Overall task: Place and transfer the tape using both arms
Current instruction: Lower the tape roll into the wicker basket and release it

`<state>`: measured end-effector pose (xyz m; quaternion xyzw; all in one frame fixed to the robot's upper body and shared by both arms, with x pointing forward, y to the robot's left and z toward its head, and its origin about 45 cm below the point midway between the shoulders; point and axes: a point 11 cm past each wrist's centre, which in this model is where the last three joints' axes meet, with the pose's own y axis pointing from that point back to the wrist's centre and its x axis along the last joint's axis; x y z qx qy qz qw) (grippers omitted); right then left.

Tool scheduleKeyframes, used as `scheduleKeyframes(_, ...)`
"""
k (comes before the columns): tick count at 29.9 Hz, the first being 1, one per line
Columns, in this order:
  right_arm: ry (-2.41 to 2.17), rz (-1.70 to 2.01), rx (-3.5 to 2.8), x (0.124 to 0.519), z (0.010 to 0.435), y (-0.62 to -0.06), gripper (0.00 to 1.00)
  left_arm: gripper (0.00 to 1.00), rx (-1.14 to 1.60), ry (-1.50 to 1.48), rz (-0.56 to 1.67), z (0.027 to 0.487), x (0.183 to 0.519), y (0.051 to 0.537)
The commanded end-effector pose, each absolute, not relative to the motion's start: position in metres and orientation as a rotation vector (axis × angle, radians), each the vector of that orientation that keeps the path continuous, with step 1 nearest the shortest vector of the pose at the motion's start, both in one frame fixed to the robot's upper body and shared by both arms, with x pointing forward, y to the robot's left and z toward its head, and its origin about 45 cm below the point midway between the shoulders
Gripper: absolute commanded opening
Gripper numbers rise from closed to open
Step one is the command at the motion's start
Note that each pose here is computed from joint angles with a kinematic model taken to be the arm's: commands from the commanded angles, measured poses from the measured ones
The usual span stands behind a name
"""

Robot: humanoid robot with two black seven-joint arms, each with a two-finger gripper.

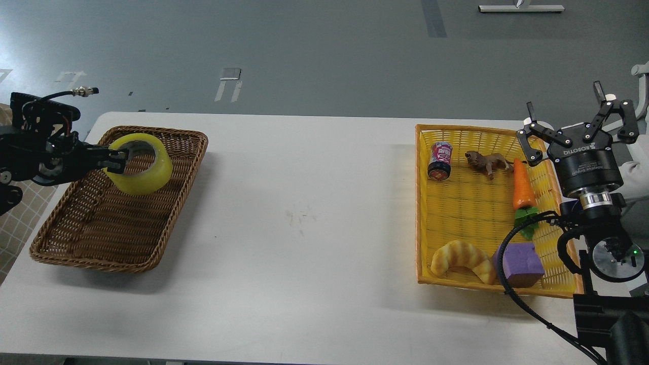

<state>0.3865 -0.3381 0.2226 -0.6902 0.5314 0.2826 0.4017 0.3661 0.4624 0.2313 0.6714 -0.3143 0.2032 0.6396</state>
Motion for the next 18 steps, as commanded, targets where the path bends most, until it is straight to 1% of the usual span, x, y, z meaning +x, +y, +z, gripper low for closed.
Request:
scheduleKeyframes(1,1.346,0.717,-1.744,0.386,0.221,-0.338,1.00,0.00,1.543,-0.691,0.466,0.224,0.363,0.468)
scheduleKeyframes(6,1.346,0.717,-1.744,0.386,0.221,-0.338,1.00,0.00,1.575,-0.656,0.491,0.220,0.362,0.483)
scheduleKeyframes(12,1.346,0.717,-1.744,0.386,0.221,-0.338,1.00,0.00,1.594,-0.616,0.496,0.207,0.351,0.498)
scheduleKeyframes(18,1.346,0.717,-1.744,0.386,0.221,-0.338,1.00,0.00,1.588,-0.591,0.502,0.195,0.341,0.501)
